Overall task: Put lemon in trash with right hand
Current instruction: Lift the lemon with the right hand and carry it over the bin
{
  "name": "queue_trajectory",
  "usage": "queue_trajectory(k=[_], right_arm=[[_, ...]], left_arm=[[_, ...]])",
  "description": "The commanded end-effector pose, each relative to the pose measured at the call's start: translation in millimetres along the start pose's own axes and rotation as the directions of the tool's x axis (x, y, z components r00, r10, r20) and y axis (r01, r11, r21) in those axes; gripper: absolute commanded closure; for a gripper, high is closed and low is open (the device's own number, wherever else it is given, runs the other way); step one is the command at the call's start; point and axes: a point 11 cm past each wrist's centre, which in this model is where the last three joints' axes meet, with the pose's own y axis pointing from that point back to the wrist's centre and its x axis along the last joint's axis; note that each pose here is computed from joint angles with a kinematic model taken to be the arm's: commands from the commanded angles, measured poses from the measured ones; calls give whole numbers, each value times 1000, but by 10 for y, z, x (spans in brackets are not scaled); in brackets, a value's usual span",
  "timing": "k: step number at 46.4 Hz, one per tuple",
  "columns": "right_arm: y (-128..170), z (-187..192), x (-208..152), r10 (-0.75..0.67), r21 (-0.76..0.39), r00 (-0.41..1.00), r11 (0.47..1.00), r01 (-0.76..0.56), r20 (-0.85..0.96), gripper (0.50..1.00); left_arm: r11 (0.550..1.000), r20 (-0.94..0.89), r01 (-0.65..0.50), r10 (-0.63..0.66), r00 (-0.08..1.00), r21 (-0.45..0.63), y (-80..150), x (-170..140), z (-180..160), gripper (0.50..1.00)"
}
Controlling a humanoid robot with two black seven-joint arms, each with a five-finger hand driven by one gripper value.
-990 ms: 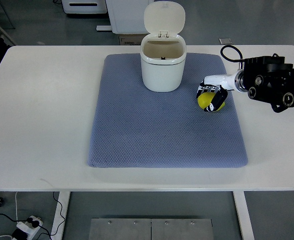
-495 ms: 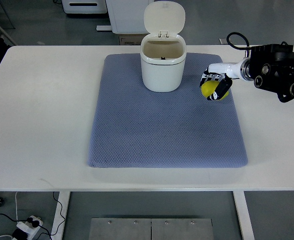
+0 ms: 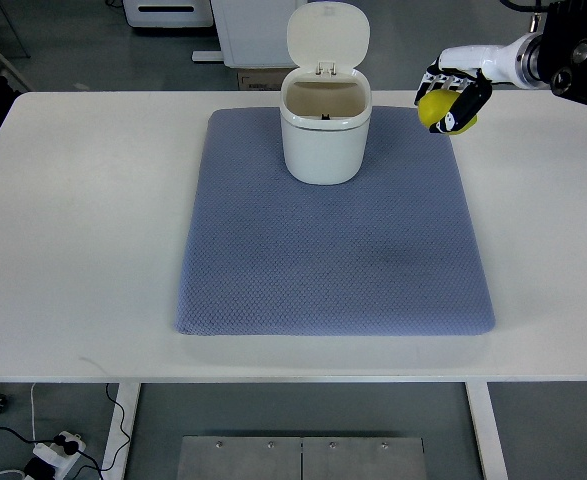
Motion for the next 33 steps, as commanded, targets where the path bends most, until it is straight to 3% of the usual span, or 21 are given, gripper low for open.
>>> queue_trajectory(k=[1, 12, 33], right_arm=[[43, -63, 102, 19, 7, 1000, 1000, -19, 10, 1000], [106, -246, 277, 56, 37, 997, 998, -58, 58, 1000], [-81, -769, 284, 113, 104, 989, 987, -123, 98, 1000]], left_arm=[[1000, 0, 0, 0, 1000, 0, 0, 0, 1, 500], [1000, 0, 0, 0, 1000, 0, 0, 0, 1, 500], [1000, 0, 0, 0, 1000, 0, 0, 0, 1, 500]])
